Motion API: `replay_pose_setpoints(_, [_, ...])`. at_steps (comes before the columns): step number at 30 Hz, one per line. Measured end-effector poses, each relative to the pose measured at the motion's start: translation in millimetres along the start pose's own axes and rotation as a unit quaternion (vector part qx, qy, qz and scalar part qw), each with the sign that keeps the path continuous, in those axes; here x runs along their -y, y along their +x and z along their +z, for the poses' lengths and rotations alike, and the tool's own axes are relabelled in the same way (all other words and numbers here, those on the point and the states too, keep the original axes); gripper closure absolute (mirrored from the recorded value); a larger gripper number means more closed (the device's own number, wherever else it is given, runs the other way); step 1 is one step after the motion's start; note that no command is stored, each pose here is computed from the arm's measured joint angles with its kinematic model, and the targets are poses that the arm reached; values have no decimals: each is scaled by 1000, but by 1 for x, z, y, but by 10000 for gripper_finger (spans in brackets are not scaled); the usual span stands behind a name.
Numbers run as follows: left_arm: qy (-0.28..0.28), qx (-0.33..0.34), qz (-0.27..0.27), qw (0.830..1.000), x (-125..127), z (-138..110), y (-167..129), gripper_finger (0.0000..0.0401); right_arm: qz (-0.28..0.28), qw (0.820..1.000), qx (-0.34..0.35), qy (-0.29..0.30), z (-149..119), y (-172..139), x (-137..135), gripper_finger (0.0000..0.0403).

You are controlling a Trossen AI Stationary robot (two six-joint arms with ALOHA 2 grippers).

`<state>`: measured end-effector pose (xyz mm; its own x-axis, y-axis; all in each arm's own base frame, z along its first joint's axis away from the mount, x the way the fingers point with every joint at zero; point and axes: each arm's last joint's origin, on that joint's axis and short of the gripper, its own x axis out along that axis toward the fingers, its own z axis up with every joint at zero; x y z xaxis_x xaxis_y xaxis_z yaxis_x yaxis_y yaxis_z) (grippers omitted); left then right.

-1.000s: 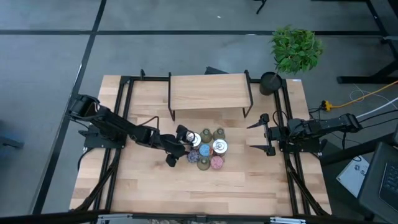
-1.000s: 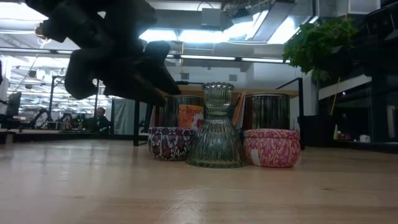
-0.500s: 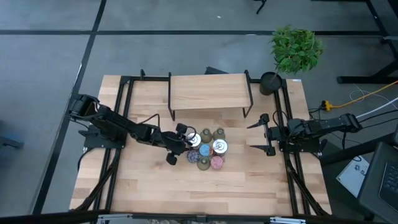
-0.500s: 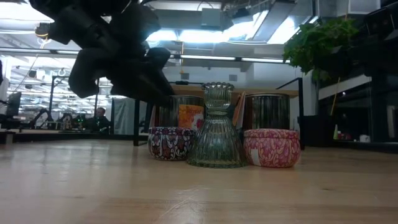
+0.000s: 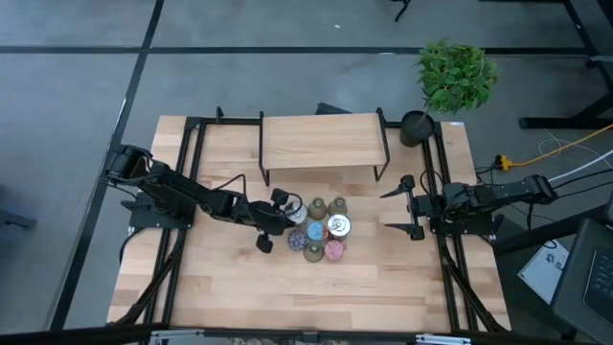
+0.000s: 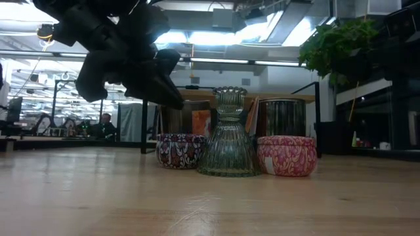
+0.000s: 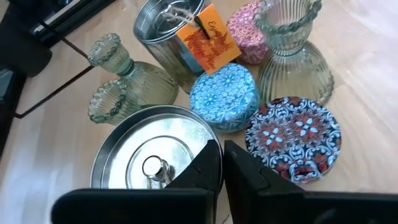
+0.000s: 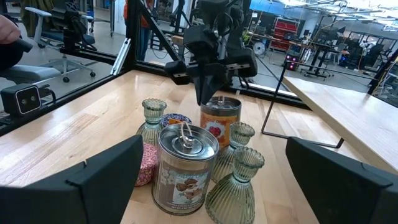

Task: Pick & Place candle stick holders
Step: Put the orange scented candle on the shelf

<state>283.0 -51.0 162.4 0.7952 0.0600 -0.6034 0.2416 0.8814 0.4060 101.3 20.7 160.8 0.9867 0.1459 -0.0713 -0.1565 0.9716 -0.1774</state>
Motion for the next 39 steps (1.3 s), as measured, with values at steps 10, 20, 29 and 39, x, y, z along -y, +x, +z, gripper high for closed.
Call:
replay_pose_setpoints(10, [25, -9, 13, 1000, 9, 1, -3, 398, 0, 1000, 0, 0, 0, 0, 0, 5])
replay_pose_setpoints(20, [-6, 5, 18, 1000, 4, 8, -21, 399, 0, 1000, 0, 0, 0, 0, 0, 5])
replay_pose_setpoints(29, [1, 34, 39, 999, -6, 16, -39, 399, 0, 1000, 0, 0, 0, 0, 0, 5])
replay_pose_setpoints(39, [-8, 112, 39, 993, -31, 27, -80, 399, 0, 1000, 0, 0, 0, 0, 0, 5])
